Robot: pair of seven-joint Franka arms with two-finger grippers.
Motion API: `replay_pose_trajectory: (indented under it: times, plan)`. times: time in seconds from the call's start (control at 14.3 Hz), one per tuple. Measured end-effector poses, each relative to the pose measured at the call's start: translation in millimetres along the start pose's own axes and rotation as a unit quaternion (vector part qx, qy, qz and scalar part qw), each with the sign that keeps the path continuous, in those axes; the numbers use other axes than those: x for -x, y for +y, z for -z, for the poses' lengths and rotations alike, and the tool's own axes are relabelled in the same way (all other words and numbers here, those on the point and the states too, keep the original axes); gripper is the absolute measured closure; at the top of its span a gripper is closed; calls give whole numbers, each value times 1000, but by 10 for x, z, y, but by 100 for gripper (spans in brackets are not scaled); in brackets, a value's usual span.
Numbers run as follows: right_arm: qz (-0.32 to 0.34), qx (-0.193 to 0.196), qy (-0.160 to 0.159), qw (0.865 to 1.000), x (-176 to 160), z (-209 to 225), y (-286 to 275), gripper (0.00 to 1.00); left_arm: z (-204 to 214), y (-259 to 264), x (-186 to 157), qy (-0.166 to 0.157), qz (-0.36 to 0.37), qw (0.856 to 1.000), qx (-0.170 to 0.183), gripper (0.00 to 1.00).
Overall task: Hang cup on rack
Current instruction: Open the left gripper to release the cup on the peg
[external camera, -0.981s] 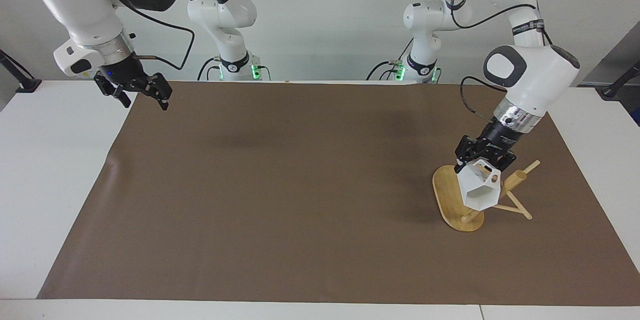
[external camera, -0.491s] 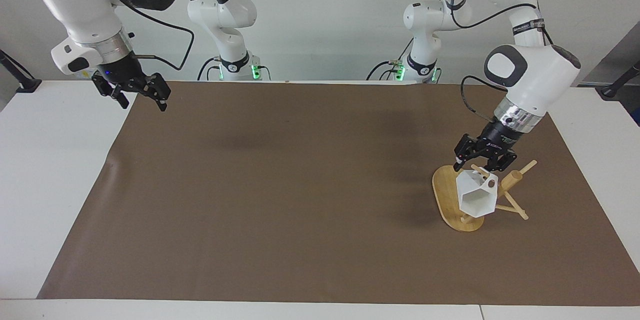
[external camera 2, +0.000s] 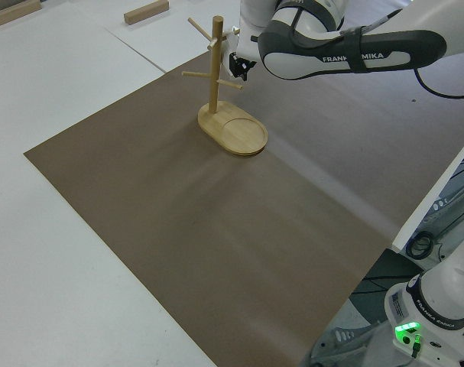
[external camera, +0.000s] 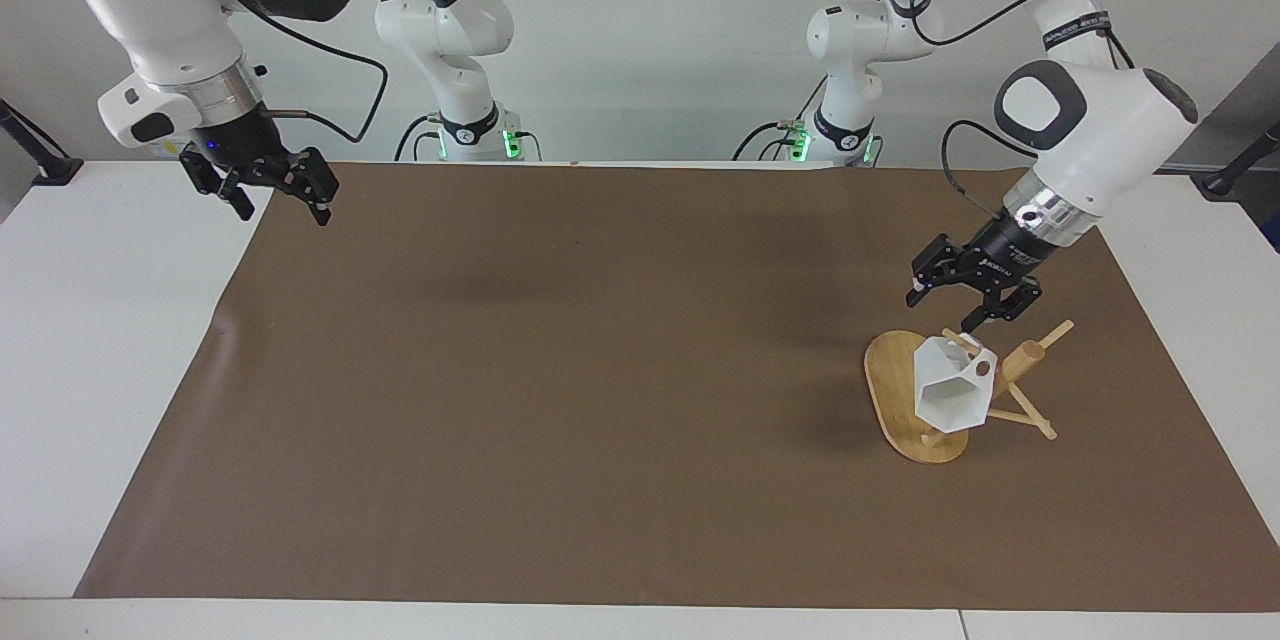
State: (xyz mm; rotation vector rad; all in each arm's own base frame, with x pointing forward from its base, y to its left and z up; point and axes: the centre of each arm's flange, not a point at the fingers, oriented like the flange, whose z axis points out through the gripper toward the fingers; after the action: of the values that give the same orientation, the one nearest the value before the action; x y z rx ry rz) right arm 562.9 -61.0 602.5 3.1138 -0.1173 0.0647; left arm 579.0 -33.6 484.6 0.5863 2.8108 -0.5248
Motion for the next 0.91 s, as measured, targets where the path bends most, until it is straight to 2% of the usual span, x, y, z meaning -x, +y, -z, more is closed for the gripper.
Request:
replay_pose_trajectory:
  times: [0.21,0.42,0.7,0.77,0.91]
  plan:
    - [0,0,0,1000,-1,-2,0,0,182,-154,-76,22,-84,996,1,6]
    - [0,0,0,1000,-1,-2,0,0,205,-233,-120,44,-180,983,9,0]
    - [0,0,0,1000,-1,-3,-1,0,182,-270,-114,50,-325,944,3,0]
    - [0,0,0,1000,-1,-3,-2,0,182,-273,-118,52,-363,931,1,0]
    - [1,0,0,1000,-1,-3,-7,0,208,-327,-133,64,-450,891,-4,0]
